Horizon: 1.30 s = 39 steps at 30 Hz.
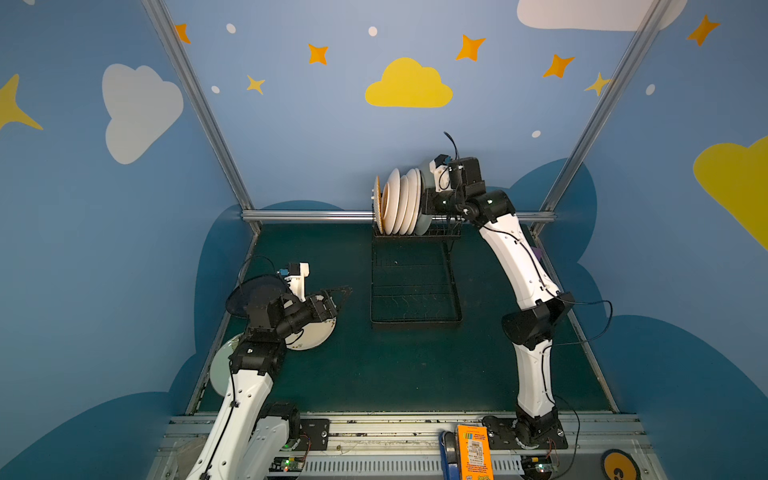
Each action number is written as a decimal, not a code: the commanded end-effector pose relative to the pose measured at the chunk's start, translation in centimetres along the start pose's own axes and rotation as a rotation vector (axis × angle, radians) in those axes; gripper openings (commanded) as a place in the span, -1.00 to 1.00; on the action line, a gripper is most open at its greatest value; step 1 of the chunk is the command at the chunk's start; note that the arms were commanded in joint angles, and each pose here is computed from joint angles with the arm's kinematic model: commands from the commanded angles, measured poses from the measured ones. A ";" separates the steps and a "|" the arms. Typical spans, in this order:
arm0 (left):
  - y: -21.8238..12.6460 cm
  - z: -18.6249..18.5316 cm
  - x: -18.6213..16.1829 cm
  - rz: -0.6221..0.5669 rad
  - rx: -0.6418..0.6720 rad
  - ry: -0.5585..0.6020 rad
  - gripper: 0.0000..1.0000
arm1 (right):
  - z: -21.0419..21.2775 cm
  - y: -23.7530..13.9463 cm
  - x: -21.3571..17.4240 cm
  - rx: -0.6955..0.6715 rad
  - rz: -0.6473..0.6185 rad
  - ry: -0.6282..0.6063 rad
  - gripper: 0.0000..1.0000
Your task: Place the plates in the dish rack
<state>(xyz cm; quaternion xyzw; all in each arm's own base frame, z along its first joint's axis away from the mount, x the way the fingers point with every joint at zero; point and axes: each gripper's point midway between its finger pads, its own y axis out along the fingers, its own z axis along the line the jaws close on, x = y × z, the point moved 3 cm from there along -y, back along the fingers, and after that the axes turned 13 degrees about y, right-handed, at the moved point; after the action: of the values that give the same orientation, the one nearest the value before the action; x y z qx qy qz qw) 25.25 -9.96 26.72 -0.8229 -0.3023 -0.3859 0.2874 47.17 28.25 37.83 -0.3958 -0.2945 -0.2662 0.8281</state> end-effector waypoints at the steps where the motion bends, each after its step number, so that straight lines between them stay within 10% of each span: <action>1: -0.2 0.2 -0.4 0.013 0.027 -0.023 1.00 | 1.5 -1.2 2.3 0.028 -0.109 -0.056 -1.00; 39: -0.1 2.1 0.1 -0.038 0.140 -0.136 1.00 | 0.7 1.6 0.5 -0.102 -0.136 -0.121 -1.00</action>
<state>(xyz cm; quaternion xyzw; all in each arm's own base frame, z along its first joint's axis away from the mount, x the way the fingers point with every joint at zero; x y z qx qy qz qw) 26.02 -8.46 25.80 -0.8218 -0.3597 -0.3121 0.3129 48.07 29.91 36.12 -0.4361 -0.3326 -0.2821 0.7871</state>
